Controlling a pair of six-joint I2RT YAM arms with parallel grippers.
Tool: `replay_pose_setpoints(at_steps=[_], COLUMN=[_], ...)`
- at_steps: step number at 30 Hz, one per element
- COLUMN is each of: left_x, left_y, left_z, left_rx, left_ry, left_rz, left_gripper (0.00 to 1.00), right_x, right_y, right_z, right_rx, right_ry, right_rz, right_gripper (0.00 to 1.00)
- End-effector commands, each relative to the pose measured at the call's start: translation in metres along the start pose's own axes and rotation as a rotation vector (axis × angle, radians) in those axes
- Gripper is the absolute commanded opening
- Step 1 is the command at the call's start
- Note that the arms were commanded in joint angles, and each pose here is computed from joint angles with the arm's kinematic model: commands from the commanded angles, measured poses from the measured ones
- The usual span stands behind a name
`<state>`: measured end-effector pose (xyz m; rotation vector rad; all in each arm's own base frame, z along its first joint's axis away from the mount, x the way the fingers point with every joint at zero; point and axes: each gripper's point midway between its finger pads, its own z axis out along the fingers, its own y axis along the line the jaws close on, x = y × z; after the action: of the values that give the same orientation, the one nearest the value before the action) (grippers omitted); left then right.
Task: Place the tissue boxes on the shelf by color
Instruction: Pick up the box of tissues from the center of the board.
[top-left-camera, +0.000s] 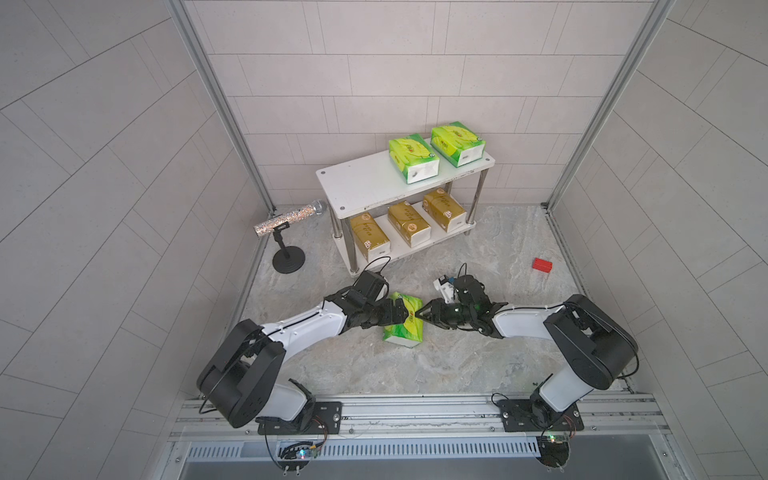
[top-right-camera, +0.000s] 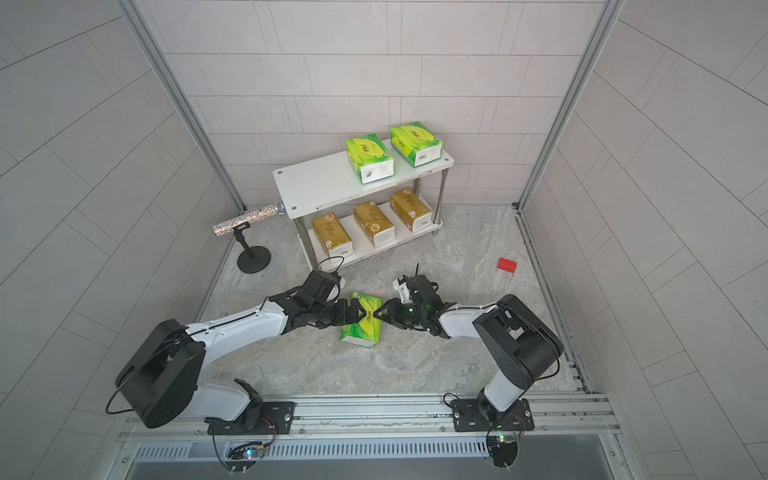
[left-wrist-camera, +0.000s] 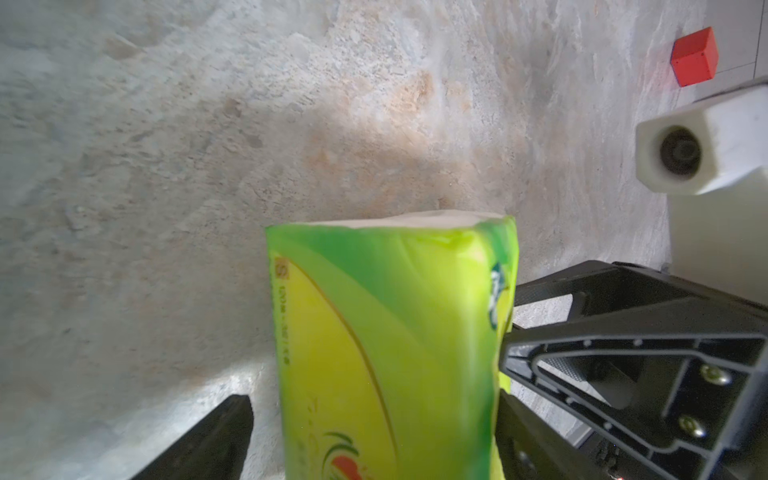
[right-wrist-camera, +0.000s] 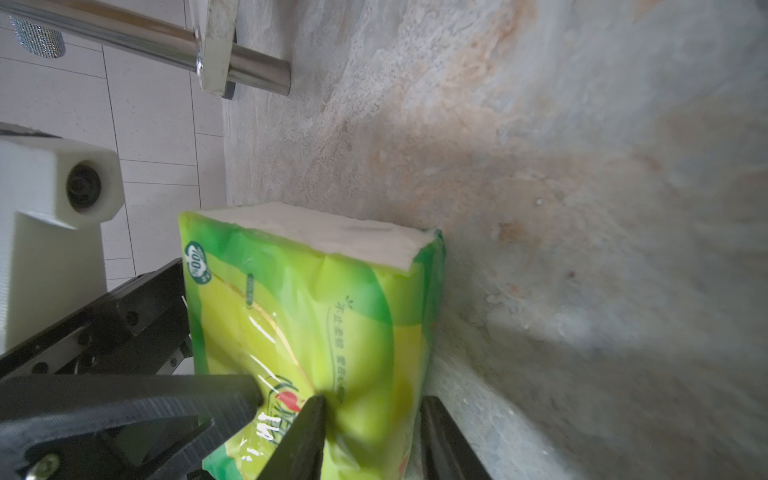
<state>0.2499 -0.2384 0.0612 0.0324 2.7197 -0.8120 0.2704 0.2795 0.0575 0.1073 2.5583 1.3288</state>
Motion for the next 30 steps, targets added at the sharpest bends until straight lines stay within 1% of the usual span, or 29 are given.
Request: replay_pose_setpoints(at_steps=[1, 5, 9, 12, 13, 17, 19, 21, 23, 26, 30], left_x=[0.005, 0.009, 0.007, 0.005, 0.004, 0.001, 0.000, -0.001, -0.002, -0.009, -0.018], left_y=[-0.002, -0.006, -0.012, -0.011, -0.010, -0.006, -0.006, -0.007, -0.008, -0.013, -0.024], left_z=[0.008, 0.011, 0.010, 0.007, 0.006, -0.002, -0.005, -0.007, -0.009, -0.016, -0.028], left_rx=[0.016, 0.026, 0.033, 0.019, 0.012, -0.031, -0.040, -0.041, -0.043, -0.045, -0.031], left_ry=[0.016, 0.029, 0.021, 0.006, 0.001, -0.017, -0.020, -0.016, -0.020, -0.043, -0.068], left_rz=[-0.002, -0.001, 0.003, 0.005, -0.019, -0.029, -0.029, -0.030, -0.030, -0.027, -0.013], left_gripper=[0.94, 0.88, 0.81, 0.74, 0.73, 0.71, 0.69, 0.68, 0.67, 0.66, 0.65], right_x=[0.013, 0.013, 0.008, 0.003, 0.002, -0.017, -0.033, -0.040, -0.043, -0.041, -0.036], right_y=[-0.030, -0.029, -0.025, -0.019, -0.018, -0.007, 0.008, 0.015, 0.018, 0.013, -0.002], right_z=[0.002, 0.001, -0.003, -0.008, -0.011, -0.035, -0.054, -0.073, -0.089, -0.103, -0.114], right_rx=[0.114, 0.120, 0.115, 0.106, 0.106, 0.088, 0.094, 0.140, 0.171, 0.215, 0.253], right_ry=[0.049, 0.061, 0.041, 0.020, 0.015, -0.057, -0.109, -0.144, -0.167, -0.204, -0.219], right_rz=[0.045, 0.035, 0.021, 0.012, 0.010, -0.002, -0.049, -0.108, -0.143, -0.165, -0.150], right_gripper=[0.42, 0.42, 0.42, 0.46, 0.47, 0.55, 0.58, 0.61, 0.63, 0.65, 0.65])
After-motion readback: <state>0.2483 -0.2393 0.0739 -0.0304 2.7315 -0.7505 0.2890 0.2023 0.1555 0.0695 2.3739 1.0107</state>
